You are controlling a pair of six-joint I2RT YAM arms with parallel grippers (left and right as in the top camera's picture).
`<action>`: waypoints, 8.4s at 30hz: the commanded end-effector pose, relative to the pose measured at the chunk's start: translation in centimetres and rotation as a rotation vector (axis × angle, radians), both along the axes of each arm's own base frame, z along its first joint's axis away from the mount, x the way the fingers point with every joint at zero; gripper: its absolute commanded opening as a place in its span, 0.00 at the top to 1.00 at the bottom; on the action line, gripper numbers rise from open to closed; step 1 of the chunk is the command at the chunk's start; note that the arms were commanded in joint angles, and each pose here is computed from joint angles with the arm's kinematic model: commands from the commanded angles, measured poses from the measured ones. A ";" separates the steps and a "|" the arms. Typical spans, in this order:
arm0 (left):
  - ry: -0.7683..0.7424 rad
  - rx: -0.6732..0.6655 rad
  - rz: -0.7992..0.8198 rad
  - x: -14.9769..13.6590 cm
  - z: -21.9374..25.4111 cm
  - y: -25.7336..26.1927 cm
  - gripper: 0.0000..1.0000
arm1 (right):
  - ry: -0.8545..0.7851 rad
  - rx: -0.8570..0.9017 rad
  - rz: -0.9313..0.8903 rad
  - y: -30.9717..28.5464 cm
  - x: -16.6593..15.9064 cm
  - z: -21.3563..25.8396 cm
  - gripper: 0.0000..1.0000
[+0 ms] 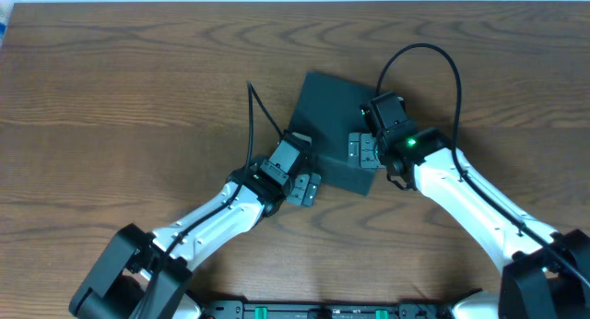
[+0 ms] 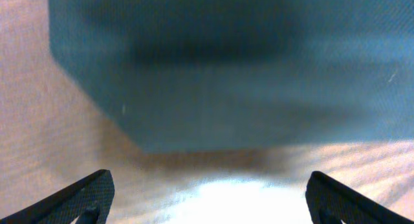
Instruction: Pack container
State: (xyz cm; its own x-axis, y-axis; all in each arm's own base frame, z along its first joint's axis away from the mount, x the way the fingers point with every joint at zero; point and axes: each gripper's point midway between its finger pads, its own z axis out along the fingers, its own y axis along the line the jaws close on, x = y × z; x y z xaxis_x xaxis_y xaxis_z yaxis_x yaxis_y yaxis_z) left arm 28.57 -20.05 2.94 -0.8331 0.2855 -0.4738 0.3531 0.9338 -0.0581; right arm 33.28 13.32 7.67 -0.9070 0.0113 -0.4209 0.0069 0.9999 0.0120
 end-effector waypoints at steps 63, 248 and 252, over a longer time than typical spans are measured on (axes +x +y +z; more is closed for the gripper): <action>-0.282 -0.173 0.380 10.0 9.3 10.7 0.04 | -0.141 0.036 -0.120 -4.6 -1.3 6.7 0.01; -0.232 -0.079 0.362 -10.6 20.2 16.6 0.04 | -0.497 0.121 0.282 -8.0 -18.3 17.6 0.01; -0.232 -0.079 0.362 -10.6 20.2 16.6 0.04 | -0.552 0.114 0.376 -7.3 -17.9 16.6 0.01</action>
